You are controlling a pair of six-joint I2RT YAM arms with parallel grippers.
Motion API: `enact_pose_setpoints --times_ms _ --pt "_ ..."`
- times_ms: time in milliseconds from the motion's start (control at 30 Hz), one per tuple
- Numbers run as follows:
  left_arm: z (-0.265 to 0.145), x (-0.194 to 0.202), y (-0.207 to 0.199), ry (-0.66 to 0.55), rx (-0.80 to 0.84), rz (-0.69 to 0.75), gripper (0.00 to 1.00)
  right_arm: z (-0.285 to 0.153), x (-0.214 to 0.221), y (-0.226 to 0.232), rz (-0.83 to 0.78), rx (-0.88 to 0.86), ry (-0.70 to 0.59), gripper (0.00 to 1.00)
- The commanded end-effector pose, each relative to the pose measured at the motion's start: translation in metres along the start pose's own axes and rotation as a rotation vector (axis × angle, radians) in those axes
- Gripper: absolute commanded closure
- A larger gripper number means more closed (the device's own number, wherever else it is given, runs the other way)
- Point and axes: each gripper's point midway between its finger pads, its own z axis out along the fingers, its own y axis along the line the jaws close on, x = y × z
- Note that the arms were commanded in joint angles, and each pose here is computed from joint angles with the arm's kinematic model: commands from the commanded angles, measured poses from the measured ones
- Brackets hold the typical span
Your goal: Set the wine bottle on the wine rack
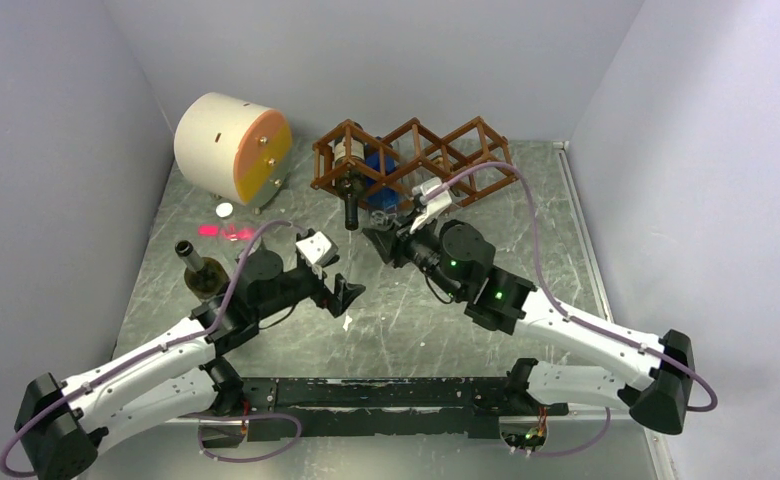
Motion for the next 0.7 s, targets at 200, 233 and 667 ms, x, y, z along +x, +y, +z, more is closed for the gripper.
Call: enact_pose_setpoints --times_ms 200,233,667 --pt "0.018 -0.018 -0.034 -0.136 0.206 0.033 0.1 -0.027 -0.068 0.023 0.082 -0.125 -0.144 1.0" --pt "0.019 -0.017 -0.036 -0.134 0.221 0.037 0.13 -0.029 -0.07 0.024 0.082 -0.133 -0.148 1.0" --pt "0.016 -0.038 -0.059 -0.163 0.365 0.175 0.92 -0.042 -0.078 0.033 0.075 -0.195 -0.145 0.94"
